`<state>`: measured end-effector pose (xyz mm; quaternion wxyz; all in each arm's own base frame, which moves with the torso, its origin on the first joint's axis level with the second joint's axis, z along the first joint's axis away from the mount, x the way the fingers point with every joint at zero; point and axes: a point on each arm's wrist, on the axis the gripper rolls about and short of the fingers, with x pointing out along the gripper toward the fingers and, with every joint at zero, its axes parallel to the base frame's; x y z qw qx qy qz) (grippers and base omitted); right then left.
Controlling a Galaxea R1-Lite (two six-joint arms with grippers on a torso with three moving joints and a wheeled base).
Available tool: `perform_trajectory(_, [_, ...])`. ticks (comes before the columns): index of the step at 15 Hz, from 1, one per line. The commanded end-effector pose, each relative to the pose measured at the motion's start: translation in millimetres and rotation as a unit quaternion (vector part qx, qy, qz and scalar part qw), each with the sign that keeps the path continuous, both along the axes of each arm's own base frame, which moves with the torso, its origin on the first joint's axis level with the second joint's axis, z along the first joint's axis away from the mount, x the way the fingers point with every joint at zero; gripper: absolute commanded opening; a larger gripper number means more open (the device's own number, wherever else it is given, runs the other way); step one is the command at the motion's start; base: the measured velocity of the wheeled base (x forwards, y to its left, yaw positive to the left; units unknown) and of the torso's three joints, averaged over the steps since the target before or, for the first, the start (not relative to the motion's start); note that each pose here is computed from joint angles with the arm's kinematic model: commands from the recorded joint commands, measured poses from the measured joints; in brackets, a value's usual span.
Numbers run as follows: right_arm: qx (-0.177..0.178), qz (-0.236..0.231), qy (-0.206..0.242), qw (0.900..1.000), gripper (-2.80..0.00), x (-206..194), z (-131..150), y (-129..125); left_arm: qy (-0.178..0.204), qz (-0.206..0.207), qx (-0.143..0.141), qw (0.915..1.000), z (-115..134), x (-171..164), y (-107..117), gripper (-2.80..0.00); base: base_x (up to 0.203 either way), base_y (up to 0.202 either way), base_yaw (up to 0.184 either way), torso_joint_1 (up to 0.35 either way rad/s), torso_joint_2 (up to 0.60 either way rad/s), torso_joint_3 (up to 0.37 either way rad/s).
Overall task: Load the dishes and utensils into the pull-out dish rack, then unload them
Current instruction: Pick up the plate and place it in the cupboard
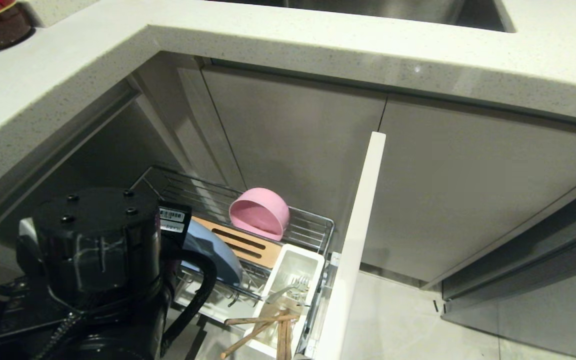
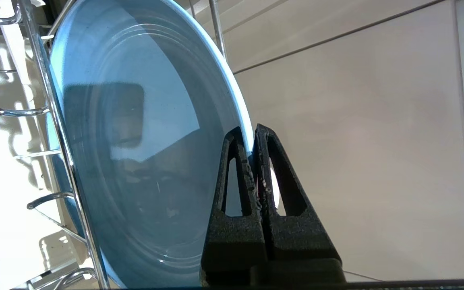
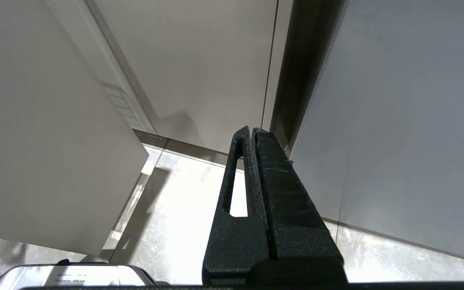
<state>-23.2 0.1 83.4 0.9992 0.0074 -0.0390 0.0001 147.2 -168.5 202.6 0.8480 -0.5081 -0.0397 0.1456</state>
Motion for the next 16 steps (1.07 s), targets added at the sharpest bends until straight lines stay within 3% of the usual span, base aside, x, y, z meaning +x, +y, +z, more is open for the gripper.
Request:
perform_trajectory(1, [0.0, 0.0, 0.012, 1.0, -2.8, 2, -7, 0, -0.002, 0.003, -0.003, 1.0, 0, 1, -1, -2.8, 0.0, 0.0, 0.0, 0.0, 0.0, 0.0])
perform_trajectory(3, [0.0, 0.0, 0.012, 1.0, -2.8, 2, -7, 0, -0.001, -0.002, -0.003, 1.0, 0, 0, -1, -2.8, 0.0, 0.0, 0.0, 0.0, 0.0, 0.0])
perform_trajectory(4, [0.0, 0.0, 0.012, 1.0, -2.8, 2, -7, 0, 0.0, -0.004, -0.003, 1.0, 0, 0, -1, 0.0, 0.0, 0.0, 0.0, 0.0, 0.0, 0.0])
perform_trajectory(13, [0.0, 0.0, 0.012, 1.0, -2.8, 2, -7, 0, 0.008, -0.012, 0.006, 0.9999, 1, -1, -1, 0.0, 0.0, 0.0, 0.0, 0.0, 0.0, 0.0])
perform_trajectory(16, [0.0, 0.0, 0.012, 1.0, -2.8, 2, -7, 0, 0.01, -0.034, 0.008, 0.9993, 16, -16, 4, 0.0, 0.0, 0.0, 0.0, 0.0, 0.0, 0.0])
